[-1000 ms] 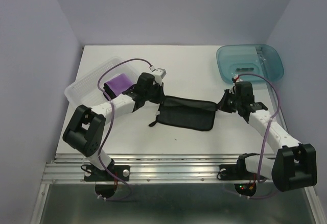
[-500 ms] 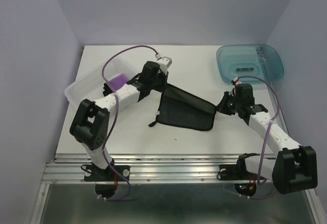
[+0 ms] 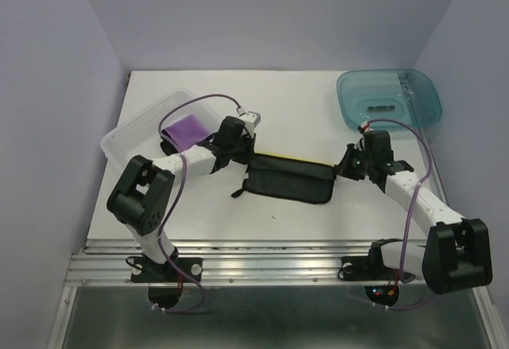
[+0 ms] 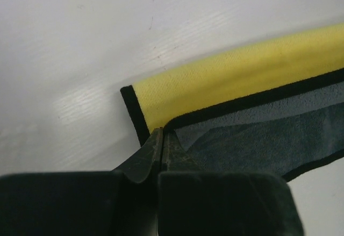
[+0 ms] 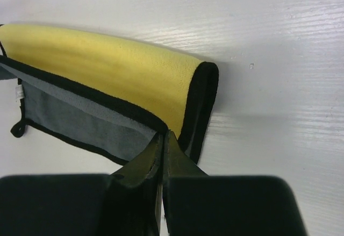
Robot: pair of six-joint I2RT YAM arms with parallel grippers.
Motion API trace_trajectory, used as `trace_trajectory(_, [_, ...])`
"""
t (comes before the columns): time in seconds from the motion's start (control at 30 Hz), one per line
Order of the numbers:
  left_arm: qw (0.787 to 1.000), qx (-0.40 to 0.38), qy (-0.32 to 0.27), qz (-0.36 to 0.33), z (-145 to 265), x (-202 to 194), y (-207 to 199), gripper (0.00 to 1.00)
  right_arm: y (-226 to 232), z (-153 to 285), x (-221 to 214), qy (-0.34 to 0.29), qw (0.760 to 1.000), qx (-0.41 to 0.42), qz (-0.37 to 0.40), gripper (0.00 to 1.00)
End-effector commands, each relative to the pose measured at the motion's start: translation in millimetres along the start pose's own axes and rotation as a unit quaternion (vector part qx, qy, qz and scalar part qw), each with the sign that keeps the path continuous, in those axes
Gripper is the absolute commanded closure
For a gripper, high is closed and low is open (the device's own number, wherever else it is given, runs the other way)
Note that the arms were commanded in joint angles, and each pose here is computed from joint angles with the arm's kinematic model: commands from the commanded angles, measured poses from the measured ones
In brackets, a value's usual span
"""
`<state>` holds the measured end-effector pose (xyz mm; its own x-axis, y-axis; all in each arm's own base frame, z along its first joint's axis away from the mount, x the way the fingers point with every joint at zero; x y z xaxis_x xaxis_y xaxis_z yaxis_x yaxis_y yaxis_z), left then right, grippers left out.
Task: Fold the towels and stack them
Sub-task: Fold the towel
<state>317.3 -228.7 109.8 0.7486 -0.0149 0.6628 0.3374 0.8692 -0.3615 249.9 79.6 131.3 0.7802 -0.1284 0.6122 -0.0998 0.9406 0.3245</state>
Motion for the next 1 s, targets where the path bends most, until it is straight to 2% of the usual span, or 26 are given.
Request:
trace_trajectory(0.0, [0.998, -0.027, -0.051, 0.014, 17.2, 14.5, -11.2, 1.00, -1.0, -3.0, 4.1, -0.016, 1.000, 0.003, 0.002, 0.99])
trace_trajectory(0.37, [0.997, -0.037, -0.051, 0.036, 25.8, 1.9, -10.6, 1.00, 0.3, 1.1, 5.6, -0.021, 1.000, 0.003, 0.000, 0.99])
trace_trajectory(0.63, [0.995, -0.057, -0.076, 0.032, 46.1, 7.5, -17.6, 1.00, 1.0, 10.3, 7.7, -0.036, 0.999, -0.003, 0.001, 0.99])
trace_trajectory(0.97, [0.998, -0.027, -0.025, 0.058, 19.3, -22.4, -2.1, 1.00, -1.3, -5.3, -8.3, -0.008, 1.000, 0.014, -0.006, 0.99])
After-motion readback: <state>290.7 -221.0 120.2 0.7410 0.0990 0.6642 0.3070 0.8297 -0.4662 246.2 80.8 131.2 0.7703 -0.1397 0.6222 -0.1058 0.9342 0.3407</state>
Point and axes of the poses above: each gripper's point midway between its finger pads, its own z axis back along the fingers, its own y axis along the line the jaws close on, x = y × z, the point moved 6 cm from there along z, back along the fingers, and after that the axes turned 11 degrees about z, right-handed, at the moved point
